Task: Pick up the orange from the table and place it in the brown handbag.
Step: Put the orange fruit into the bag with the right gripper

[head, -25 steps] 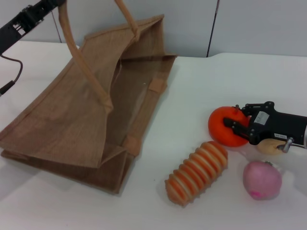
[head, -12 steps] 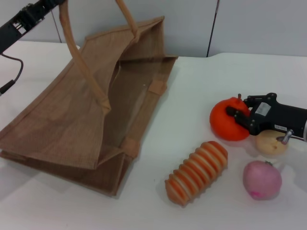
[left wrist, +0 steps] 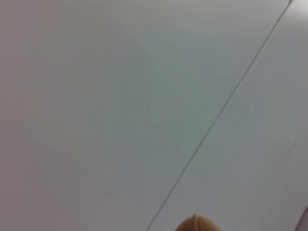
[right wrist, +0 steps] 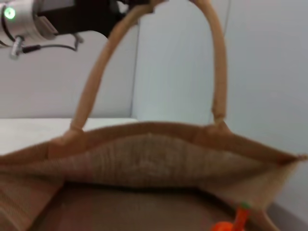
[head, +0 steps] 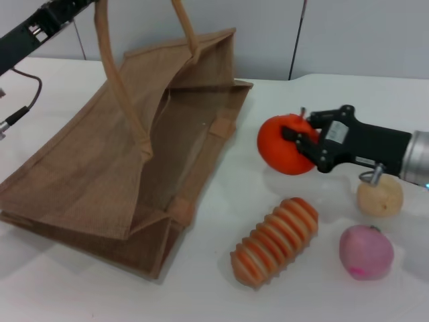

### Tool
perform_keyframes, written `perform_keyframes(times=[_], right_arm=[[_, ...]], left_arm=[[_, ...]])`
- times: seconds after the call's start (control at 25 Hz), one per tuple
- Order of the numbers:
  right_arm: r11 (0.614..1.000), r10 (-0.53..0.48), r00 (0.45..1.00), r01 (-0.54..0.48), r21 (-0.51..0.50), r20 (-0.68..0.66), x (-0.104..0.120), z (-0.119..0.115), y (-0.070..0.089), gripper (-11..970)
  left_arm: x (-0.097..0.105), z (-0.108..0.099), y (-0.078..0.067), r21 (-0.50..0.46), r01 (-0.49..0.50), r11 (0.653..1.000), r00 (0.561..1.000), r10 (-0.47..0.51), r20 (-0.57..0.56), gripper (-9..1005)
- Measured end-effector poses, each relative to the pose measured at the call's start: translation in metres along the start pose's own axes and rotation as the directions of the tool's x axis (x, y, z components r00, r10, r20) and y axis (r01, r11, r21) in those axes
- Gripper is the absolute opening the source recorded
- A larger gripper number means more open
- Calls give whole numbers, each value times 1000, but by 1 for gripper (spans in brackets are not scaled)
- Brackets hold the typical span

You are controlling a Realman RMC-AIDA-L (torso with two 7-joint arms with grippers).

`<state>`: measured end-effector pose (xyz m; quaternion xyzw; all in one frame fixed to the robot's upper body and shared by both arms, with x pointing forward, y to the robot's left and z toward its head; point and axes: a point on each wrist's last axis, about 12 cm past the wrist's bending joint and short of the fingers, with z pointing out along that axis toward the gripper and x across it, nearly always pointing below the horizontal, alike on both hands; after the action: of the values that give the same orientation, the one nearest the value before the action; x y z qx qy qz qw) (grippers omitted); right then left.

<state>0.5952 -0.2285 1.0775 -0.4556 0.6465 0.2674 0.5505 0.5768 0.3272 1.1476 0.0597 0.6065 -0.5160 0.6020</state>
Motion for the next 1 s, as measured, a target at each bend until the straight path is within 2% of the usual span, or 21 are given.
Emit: perform_keyframes(times=[0.32, 0.76, 1.0], right_arm=[[995, -46, 998, 51, -82, 53, -22, 30, 5, 119], [979, -121, 992, 126, -161, 38, -39, 76, 24, 87], [972, -155, 987, 158, -176, 31, -44, 90, 30, 88]], left_arm=[[2, 10, -4, 39, 14, 999, 1000, -14, -23, 114], [5, 31, -14, 128, 39, 991, 997, -31, -68, 114], [6, 43, -20, 176, 54, 983, 994, -37, -98, 114]])
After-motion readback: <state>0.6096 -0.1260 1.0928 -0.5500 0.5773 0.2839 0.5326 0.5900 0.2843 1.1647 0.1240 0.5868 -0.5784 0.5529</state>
